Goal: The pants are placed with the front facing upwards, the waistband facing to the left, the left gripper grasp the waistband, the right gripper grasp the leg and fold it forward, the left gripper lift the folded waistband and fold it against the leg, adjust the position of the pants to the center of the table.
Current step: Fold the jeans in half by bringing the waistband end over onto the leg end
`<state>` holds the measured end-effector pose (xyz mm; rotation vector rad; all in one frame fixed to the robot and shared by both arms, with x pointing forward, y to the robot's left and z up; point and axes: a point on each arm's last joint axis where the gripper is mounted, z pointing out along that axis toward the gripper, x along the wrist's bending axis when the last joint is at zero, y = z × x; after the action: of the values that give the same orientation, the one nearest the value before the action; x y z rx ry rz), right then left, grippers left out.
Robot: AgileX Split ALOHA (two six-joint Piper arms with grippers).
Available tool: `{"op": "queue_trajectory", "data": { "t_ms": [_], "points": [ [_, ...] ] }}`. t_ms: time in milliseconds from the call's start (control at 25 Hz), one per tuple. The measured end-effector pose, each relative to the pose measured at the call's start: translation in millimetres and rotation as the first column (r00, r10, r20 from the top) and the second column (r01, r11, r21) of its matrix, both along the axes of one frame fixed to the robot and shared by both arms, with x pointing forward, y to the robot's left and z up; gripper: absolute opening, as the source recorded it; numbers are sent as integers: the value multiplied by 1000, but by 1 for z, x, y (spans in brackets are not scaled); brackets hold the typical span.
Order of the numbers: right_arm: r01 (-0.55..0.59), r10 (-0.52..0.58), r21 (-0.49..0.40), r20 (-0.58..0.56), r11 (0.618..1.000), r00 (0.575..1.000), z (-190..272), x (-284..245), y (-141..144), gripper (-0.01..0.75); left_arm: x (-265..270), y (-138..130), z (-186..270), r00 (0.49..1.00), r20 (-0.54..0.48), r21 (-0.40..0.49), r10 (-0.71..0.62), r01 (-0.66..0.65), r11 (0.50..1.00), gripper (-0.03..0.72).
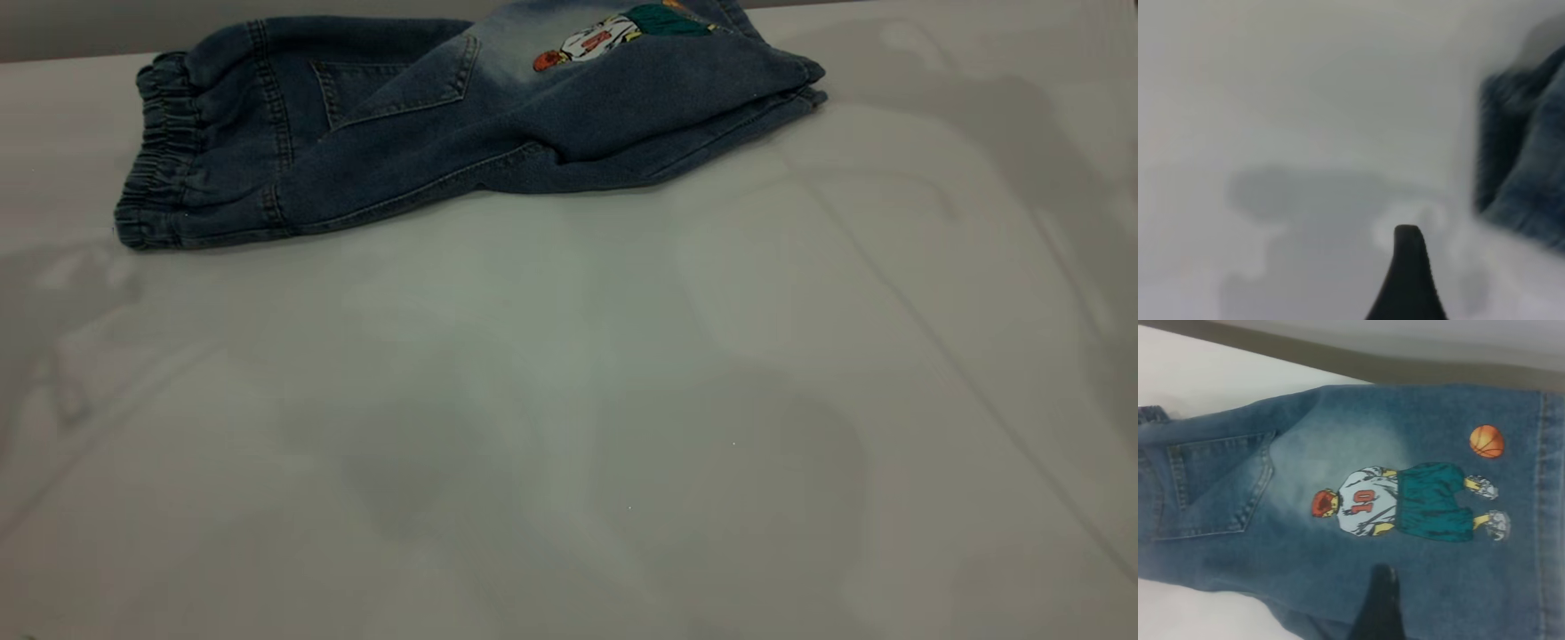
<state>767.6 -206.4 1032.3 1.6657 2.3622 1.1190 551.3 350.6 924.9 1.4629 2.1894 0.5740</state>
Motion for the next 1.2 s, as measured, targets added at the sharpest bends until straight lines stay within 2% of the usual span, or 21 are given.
{"op": "queue_trajectory", "data": {
  "t_ms": [80, 240, 400, 560, 840, 1040, 1200],
  "points": [
    [-2, 2, 4, -1, 1000, 1000, 0, 0, 1, 572, -4, -1, -19, 1000, -16, -5, -2, 2, 1000, 507],
    [0, 0, 4, -4, 1000, 1000, -2, 1, 1, 572, 3, 0, -34, 1000, 15, -10, 3, -3, 1000, 507],
    [-1, 1, 5, -9, 1000, 1000, -5, 1, 1, 572, 12, 2, -32, 999, 30, -15, 15, -14, 1000, 506],
    [-2, 2, 14, -19, 1000, 1000, -9, 2, 1, 570, 23, 4, -22, 1000, 1, -12, 14, -14, 1000, 487],
    [-1, 2, 11, -45, 1000, 999, -24, 6, 2, 555, 44, 9, 3, 998, -51, 25, -34, 35, 999, 407],
    [-3, 4, 22, -51, 1000, 999, -25, 6, 3, 552, 52, 14, 18, 997, -80, 1, -5, 6, 1000, 330],
    [-4, 5, 29, -51, 1000, 999, -25, 6, 3, 552, 59, 13, 18, 989, -141, -9, -36, 35, 999, 274]
  ]
}}
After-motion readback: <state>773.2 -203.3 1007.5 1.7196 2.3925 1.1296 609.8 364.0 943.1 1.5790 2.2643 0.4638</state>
